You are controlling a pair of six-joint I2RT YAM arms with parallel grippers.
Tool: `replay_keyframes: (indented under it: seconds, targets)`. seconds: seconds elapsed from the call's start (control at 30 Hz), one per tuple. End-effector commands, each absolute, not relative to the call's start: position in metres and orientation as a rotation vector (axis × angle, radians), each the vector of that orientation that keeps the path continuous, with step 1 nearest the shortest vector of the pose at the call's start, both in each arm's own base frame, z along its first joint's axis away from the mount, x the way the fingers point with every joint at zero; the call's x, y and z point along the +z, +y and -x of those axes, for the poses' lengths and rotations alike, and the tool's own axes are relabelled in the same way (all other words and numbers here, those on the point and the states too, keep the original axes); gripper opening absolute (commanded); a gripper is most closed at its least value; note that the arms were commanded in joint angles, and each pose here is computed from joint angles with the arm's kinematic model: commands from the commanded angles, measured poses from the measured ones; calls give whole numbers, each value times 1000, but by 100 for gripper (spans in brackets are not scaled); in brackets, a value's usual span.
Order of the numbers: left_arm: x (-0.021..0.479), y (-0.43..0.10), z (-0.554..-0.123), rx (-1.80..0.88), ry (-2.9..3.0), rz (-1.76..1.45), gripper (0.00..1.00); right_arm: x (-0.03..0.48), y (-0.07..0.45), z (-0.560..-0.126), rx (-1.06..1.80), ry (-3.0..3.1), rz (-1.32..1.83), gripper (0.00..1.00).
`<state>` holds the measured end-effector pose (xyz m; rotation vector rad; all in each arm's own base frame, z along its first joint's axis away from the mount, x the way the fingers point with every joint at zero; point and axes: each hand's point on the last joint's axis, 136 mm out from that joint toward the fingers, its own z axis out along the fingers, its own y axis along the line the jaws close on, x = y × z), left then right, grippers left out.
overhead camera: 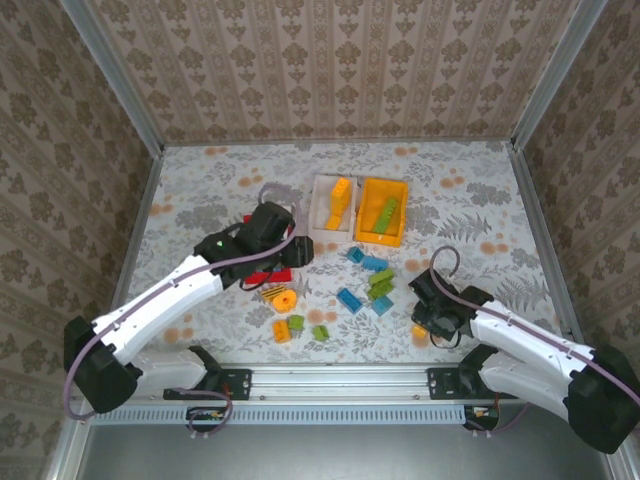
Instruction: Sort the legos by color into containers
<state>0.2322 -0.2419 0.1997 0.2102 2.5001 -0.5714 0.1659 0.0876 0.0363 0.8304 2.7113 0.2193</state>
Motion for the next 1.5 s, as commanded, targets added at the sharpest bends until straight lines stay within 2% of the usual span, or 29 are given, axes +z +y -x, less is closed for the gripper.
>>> replay_keyframes:
  seconds: [0.0, 0.1, 0.3, 0.6, 0.83, 0.93, 1.1, 1.23, 1.37, 1.47]
  targets:
    - [218, -246, -226, -579, 2419, -167, 55, 94, 97, -206, 234, 2586, -610, 24]
    - [226, -243, -221, -552, 2367, -147, 55, 129, 120, -236, 279, 2546, -441, 22]
    - [232, -223, -221, -488, 2293, -58, 55, 167, 204, -303, 459, 2533, -156, 20]
    - [234, -213, -219, -427, 2272, -58, 55, 147, 279, -396, 418, 2590, -39, 21]
    - [232, -214, -216, -424, 2282, -75, 55, 122, 288, -448, 303, 2592, -32, 23]
    - [229, -215, -215, -422, 2293, -85, 55, 111, 286, -461, 279, 2603, -38, 26]
    - [215, -217, -210, -406, 2348, -110, 56, 99, 289, -468, 272, 2631, -12, 40]
    - [194, -212, -203, -358, 2428, -107, 58, 112, 292, -466, 302, 2616, 3, 48]
    - [175, -204, -193, -335, 2492, -86, 60, 132, 292, -462, 326, 2585, 15, 53]
    - [163, -198, -185, -323, 2538, -71, 60, 154, 292, -456, 355, 2549, 29, 51]
